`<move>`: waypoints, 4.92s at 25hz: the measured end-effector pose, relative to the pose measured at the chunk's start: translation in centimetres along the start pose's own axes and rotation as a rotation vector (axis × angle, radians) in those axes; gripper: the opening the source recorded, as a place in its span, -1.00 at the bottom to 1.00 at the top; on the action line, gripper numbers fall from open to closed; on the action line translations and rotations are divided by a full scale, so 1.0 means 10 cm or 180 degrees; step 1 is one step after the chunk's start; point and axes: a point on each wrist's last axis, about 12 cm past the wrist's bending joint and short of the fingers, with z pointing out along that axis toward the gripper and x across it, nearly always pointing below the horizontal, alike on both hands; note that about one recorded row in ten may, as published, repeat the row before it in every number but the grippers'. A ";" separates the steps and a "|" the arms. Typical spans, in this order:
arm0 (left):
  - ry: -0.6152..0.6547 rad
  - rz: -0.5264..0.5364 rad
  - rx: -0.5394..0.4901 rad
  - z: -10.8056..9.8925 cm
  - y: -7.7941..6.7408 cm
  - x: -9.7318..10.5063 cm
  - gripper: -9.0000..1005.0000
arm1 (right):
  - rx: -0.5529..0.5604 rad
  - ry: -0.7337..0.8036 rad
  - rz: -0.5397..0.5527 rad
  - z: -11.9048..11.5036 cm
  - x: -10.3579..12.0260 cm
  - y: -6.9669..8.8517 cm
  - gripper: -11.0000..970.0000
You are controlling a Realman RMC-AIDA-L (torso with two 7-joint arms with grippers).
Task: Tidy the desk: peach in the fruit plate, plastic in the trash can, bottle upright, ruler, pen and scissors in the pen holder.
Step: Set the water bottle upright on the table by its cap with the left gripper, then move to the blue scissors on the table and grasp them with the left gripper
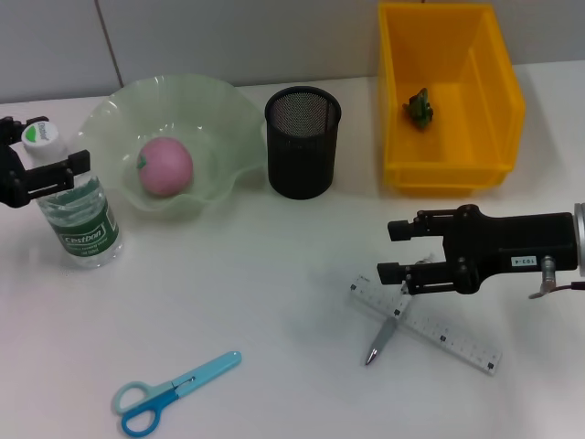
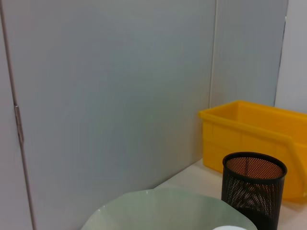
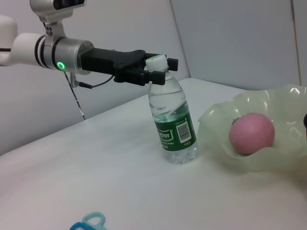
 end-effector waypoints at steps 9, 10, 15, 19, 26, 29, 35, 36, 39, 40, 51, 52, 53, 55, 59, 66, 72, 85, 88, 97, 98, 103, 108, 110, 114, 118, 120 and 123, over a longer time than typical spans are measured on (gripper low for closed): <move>0.0005 0.0017 -0.0024 -0.05 0.03 -0.05 0.70 | 0.0018 -0.0031 0.0015 -0.01 0.00 -0.01 0.49; 0.0005 0.0022 -0.0039 -0.07 0.05 -0.07 0.70 | 0.0019 -0.0031 0.0015 -0.01 0.00 -0.01 0.49; -0.0029 0.0015 0.0063 -0.14 0.05 -0.25 0.70 | 0.0019 -0.0033 0.0019 -0.01 0.00 -0.01 0.49; -0.0086 0.0084 0.0392 -0.19 -0.02 -0.54 0.70 | 0.0024 -0.0041 0.0030 -0.02 -0.01 -0.01 0.49; 0.0157 0.0191 0.0893 -0.04 -0.22 -0.75 0.70 | 0.0016 -0.0063 0.0067 -0.03 -0.01 0.00 0.49; 0.0266 0.0216 0.1030 0.04 -0.29 -0.77 0.69 | 0.0018 -0.0064 0.0090 -0.04 -0.01 0.00 0.49; 0.0513 0.0191 0.1237 0.16 -0.41 -0.78 0.69 | 0.0019 -0.0050 0.0141 -0.09 -0.03 -0.02 0.49; 0.0677 0.0220 0.1274 0.19 -0.45 -0.82 0.69 | 0.0023 -0.0046 0.0148 -0.10 -0.03 -0.02 0.49; 0.0988 0.0296 0.1299 0.27 -0.56 -0.89 0.69 | 0.0040 -0.0037 0.0155 -0.13 -0.02 -0.03 0.49; 0.0988 0.0296 0.1299 0.27 -0.56 -0.89 0.69 | 0.0040 -0.0037 0.0155 -0.13 -0.02 -0.03 0.49; 0.2230 0.0473 0.1181 0.71 -1.02 -1.17 0.69 | 0.0080 -0.0019 0.0130 -0.18 -0.02 -0.05 0.49; 0.2230 0.0473 0.1181 0.71 -1.02 -1.17 0.69 | 0.0080 -0.0019 0.0130 -0.18 -0.02 -0.05 0.49; 0.2449 0.0487 0.1139 0.82 -1.11 -1.19 0.69 | 0.0084 -0.0017 0.0126 -0.18 -0.02 -0.05 0.49; 0.2577 0.0511 0.1140 0.89 -1.18 -1.21 0.69 | 0.0097 -0.0013 0.0121 -0.18 -0.02 -0.05 0.49; 0.2905 0.0569 0.1163 1.02 -1.33 -1.18 0.69 | 0.0108 -0.0009 0.0119 -0.20 -0.02 -0.06 0.49; 0.3076 0.0565 0.1225 1.10 -1.41 -1.13 0.69 | 0.0131 -0.0022 0.0124 -0.21 -0.02 -0.07 0.49; 0.3196 0.0471 0.1226 1.18 -1.43 -1.06 0.69 | 0.0133 -0.0018 0.0120 -0.21 -0.02 -0.07 0.49; 0.3397 0.0643 0.1208 1.29 -1.58 -0.91 0.69 | 0.0184 0.0005 0.0114 -0.25 -0.01 -0.09 0.49; 0.3405 0.0681 0.1210 1.30 -1.60 -0.90 0.69 | 0.0188 0.0004 0.0115 -0.25 -0.01 -0.10 0.49; 0.3470 0.0910 0.1232 1.36 -1.69 -0.87 0.69 | 0.0222 -0.0003 0.0128 -0.24 -0.01 -0.11 0.49; 0.3494 0.0944 0.1212 1.36 -1.67 -0.86 0.69 | 0.0227 -0.0003 0.0128 -0.24 -0.01 -0.11 0.49; 0.3528 0.1037 0.1211 1.39 -1.68 -0.83 0.69 | 0.0238 -0.0009 0.0140 -0.25 0.00 -0.11 0.49; 0.3522 0.1080 0.1183 1.40 -1.68 -0.83 0.69 | 0.0269 -0.0009 0.0159 -0.25 0.00 -0.12 0.49; 0.3525 0.1088 0.1185 1.40 -1.68 -0.83 0.69 | 0.0272 -0.0009 0.0161 -0.24 0.00 -0.12 0.49; 0.3539 0.1112 0.1196 1.40 -1.69 -0.82 0.69 | 0.0274 -0.0008 0.0163 -0.24 0.01 -0.12 0.49; 0.3553 0.1139 0.1207 1.40 -1.70 -0.81 0.69 | 0.0281 -0.0014 0.0164 -0.25 0.00 -0.13 0.49; 0.3549 0.1163 0.1216 1.41 -1.70 -0.81 0.67 | 0.0283 -0.0020 0.0164 -0.24 0.00 -0.13 0.49; 0.3555 0.1184 0.1234 1.41 -1.70 -0.80 0.63 | 0.0284 -0.0024 0.0159 -0.24 0.00 -0.13 0.49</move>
